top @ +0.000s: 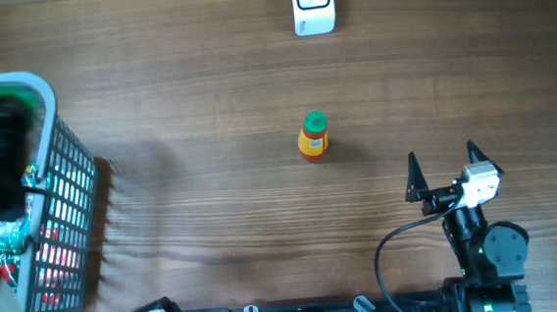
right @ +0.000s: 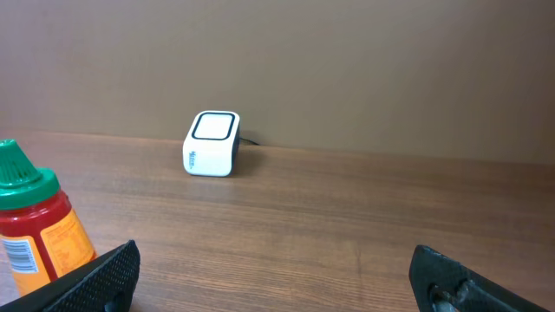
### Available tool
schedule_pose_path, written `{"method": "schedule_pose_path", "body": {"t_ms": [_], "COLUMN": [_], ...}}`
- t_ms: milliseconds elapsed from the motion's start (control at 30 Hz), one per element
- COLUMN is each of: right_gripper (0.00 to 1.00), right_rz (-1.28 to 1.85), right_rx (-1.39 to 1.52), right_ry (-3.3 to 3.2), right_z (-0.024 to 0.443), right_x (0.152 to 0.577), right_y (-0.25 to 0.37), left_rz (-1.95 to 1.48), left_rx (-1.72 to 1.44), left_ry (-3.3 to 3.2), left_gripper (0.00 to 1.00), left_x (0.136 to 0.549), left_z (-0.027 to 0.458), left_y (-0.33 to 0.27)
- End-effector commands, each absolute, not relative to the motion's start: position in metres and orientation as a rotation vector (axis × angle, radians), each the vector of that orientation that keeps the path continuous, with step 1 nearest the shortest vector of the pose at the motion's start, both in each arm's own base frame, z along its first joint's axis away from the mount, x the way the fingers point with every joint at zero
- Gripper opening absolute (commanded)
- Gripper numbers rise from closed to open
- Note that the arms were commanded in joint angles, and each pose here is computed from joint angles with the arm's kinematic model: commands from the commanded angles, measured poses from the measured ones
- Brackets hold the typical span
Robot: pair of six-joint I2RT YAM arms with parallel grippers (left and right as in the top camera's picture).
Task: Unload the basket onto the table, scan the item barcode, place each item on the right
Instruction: 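Place the green-lid jar on its side beside the bottle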
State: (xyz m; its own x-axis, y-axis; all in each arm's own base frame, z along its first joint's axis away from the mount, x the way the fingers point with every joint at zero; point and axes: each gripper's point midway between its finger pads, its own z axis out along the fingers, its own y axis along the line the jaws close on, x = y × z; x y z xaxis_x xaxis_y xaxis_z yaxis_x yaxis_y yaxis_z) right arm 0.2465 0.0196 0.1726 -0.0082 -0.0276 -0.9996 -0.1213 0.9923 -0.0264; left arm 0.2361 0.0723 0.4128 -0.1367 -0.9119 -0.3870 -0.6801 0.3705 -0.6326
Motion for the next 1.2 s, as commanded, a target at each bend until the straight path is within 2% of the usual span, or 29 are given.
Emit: {"method": "schedule_pose_path", "body": {"t_ms": [0, 167, 333, 433, 467, 633, 700, 833, 933, 1000, 1100, 1167], "right_gripper": [1.0, 1.0, 1.0, 1.0, 1.0, 1.0, 1.0, 1.0, 1.0, 1.0, 1.0, 1.0], "right_rz": [0.076, 0.076, 0.076, 0.076, 0.076, 0.076, 0.076, 0.076, 0.076, 0.076, 0.076, 0.076], "right_rx": [-0.112, -0.112, -0.112, -0.112, -0.112, -0.112, -0.112, -0.112, -0.112, -0.112, -0.112, -0.112], "right_ry": [1.574, 1.574, 1.574, 1.574, 1.574, 1.574, 1.574, 1.574, 1.574, 1.574, 1.574, 1.574], "right_z": [0.174, 0.174, 0.174, 0.174, 0.174, 0.174, 0.174, 0.174, 0.174, 0.174, 0.174, 0.174], "right_x": [0.246, 0.247, 0.247, 0.247, 0.246, 0.246, 0.246, 0.247, 0.246, 0.246, 0.247, 0.246], "right_y": [0.02, 0.02, 0.02, 0.02, 0.02, 0.02, 0.02, 0.02, 0.02, 0.02, 0.02, 0.02], "left_rz": [-0.501, -0.412, -0.091, -0.023, -0.006, 0.046, 0.087, 0.136, 0.093, 0.058, -0.039, -0.035], "left_rx": [-1.161, -0.963, -0.823, -0.724, -0.659, -0.602, -0.554, -0.524, -0.527, -0.487, -0.324, -0.346], "left_ry": [2.109, 2.474, 2.773, 2.848, 2.87, 2.903, 2.911, 2.826, 2.81, 2.801, 2.744, 2.649], "left_gripper": [0.78, 0.77, 0.77, 0.77, 0.78, 0.79, 0.79, 0.83, 1.0, 1.0, 1.0, 1.0], "left_x": [0.238, 0.241, 0.239, 0.239, 0.241, 0.238, 0.236, 0.25, 0.256, 0.263, 0.28, 0.284], "left_z": [0.407, 0.349, 0.251, 0.206, 0.176, 0.075, 0.051, 0.048, 0.053, 0.081, 0.171, 0.238], "left_y": [0.004, -0.074, -0.132, -0.157, -0.175, -0.206, -0.21, -0.209, -0.216, -0.224, -0.238, -0.221]}}
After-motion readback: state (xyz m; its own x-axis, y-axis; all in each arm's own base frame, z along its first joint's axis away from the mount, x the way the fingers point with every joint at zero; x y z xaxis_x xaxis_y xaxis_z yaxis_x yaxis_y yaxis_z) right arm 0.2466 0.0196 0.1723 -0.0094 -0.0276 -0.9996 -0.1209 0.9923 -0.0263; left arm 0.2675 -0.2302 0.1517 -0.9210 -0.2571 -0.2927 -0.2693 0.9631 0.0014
